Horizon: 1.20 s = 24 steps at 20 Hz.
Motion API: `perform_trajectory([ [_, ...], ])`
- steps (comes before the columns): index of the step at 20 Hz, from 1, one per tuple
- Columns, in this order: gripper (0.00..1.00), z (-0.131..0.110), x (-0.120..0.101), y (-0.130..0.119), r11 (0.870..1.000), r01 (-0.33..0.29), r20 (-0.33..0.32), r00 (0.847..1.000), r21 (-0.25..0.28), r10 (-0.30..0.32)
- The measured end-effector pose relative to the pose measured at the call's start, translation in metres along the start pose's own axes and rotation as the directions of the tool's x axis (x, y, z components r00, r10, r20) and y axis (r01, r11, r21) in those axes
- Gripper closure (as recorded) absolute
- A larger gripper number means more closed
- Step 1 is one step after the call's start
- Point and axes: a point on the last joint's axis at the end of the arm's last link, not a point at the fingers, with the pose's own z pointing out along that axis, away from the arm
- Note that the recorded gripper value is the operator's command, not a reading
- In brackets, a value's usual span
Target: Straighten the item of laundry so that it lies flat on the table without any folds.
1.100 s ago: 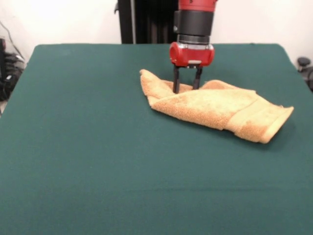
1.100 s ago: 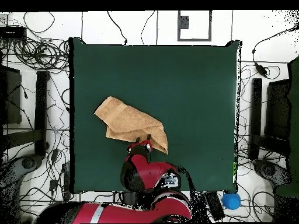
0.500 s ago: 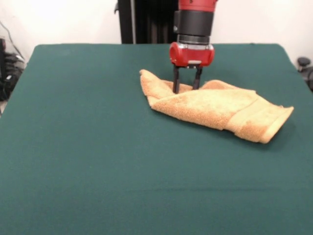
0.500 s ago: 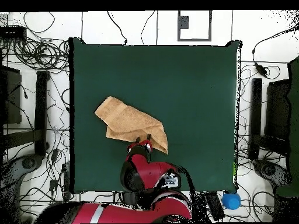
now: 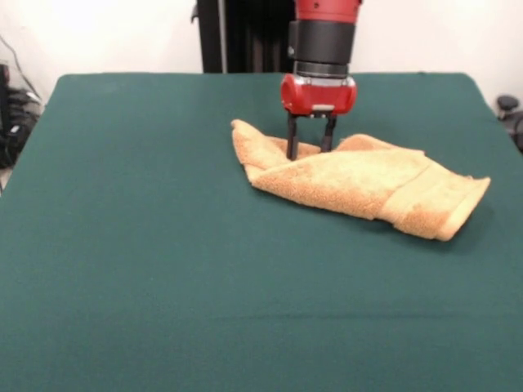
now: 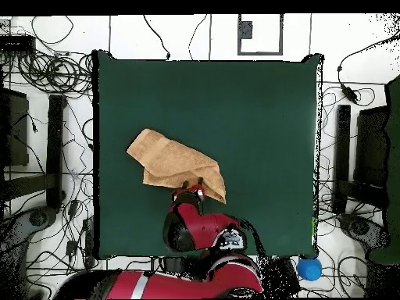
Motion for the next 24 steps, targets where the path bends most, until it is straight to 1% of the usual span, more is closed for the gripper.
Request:
perform_trajectory([
  [1, 0.0, 0.001, -0.002, -0.001, 1.0, -0.002, 0.001, 1.0, 0.0, 0.002],
  [5, 0.0, 0.01, -0.02, -0.009, 1.0, -0.014, 0.026, 1.0, 0.002, 0.013],
  [6, 0.0, 0.015, -0.033, -0.012, 1.0, -0.012, 0.052, 0.999, 0.007, 0.012],
  [9, 0.0, 0.019, -0.043, -0.015, 1.0, -0.01, 0.072, 0.997, 0.013, 0.009],
  [12, 0.0, 0.026, -0.06, -0.022, 1.0, -0.008, 0.106, 0.994, 0.026, 0.005],
  [15, 0.0, 0.028, -0.068, -0.026, 0.999, -0.018, 0.116, 0.993, 0.031, 0.015],
  [19, 0.0, 0.031, -0.07, -0.025, 0.998, -0.052, 0.095, 0.994, 0.024, 0.05],
  [24, 0.0, 0.035, -0.073, -0.026, 0.993, -0.117, 0.041, 0.992, 0.011, 0.117],
])
